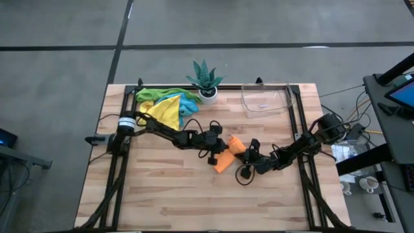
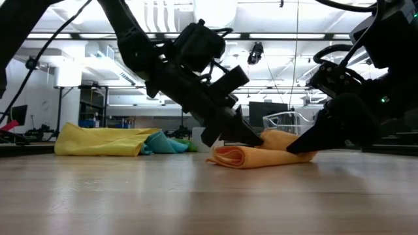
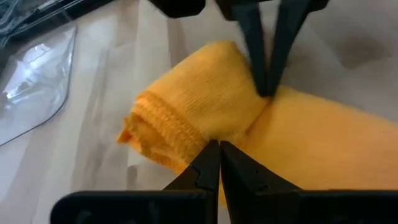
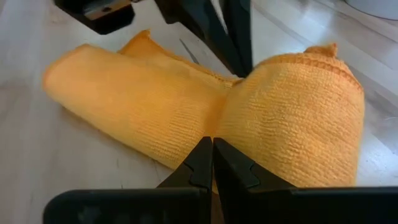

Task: Roll microfiber towels into tight, uniform cylinder then place into a basket
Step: Roll the orange microfiber cloth

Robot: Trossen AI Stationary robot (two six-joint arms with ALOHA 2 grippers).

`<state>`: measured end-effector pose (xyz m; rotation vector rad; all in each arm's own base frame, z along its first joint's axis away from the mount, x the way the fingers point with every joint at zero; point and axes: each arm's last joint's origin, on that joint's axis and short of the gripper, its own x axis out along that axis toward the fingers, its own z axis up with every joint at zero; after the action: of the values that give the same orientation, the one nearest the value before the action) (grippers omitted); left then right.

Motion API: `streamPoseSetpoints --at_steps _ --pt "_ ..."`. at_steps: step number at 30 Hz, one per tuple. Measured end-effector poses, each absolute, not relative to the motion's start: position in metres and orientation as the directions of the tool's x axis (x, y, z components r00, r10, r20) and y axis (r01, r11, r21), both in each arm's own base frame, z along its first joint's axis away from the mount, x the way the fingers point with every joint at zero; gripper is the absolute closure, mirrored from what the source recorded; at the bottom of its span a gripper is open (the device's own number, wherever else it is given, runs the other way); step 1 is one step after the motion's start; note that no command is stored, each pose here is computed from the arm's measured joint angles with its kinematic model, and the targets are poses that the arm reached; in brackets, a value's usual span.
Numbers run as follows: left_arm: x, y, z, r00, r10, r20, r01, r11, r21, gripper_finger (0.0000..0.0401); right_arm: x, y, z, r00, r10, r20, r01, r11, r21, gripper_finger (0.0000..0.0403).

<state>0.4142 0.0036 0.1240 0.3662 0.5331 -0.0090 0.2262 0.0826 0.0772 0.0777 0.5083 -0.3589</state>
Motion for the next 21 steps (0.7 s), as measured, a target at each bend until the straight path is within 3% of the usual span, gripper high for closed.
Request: streamPoseSetpoints --at_steps 9,15,17,21 --pt "0.413 0.02 0.114 0.836 0.162 -0.524 0.052 0.927 0.37 0.0401 0.227 0.083 0.078 0.814 -0.316 -0.488 0.355 0.935 -0.014 0.0394" --pt "0.409 0.024 0.124 0.794 0.33 -0.51 -0.058 0.877 0.477 0.0401 0.227 0.083 0.077 0.814 -0.316 -0.488 0.355 0.935 -0.014 0.0394" --pt "0.408 0.019 0.132 0.822 0.253 -0.51 -0.018 0.907 0.421 0.0401 0.226 0.083 0.077 0.813 -0.316 -0.488 0.355 0.935 -0.015 0.0394" --pt "0.409 0.007 0.139 0.863 -0.063 -0.502 0.174 0.969 0.178 0.0401 0.226 0.083 0.077 0.813 -0.316 -0.488 0.355 0.935 -0.015 0.0394"
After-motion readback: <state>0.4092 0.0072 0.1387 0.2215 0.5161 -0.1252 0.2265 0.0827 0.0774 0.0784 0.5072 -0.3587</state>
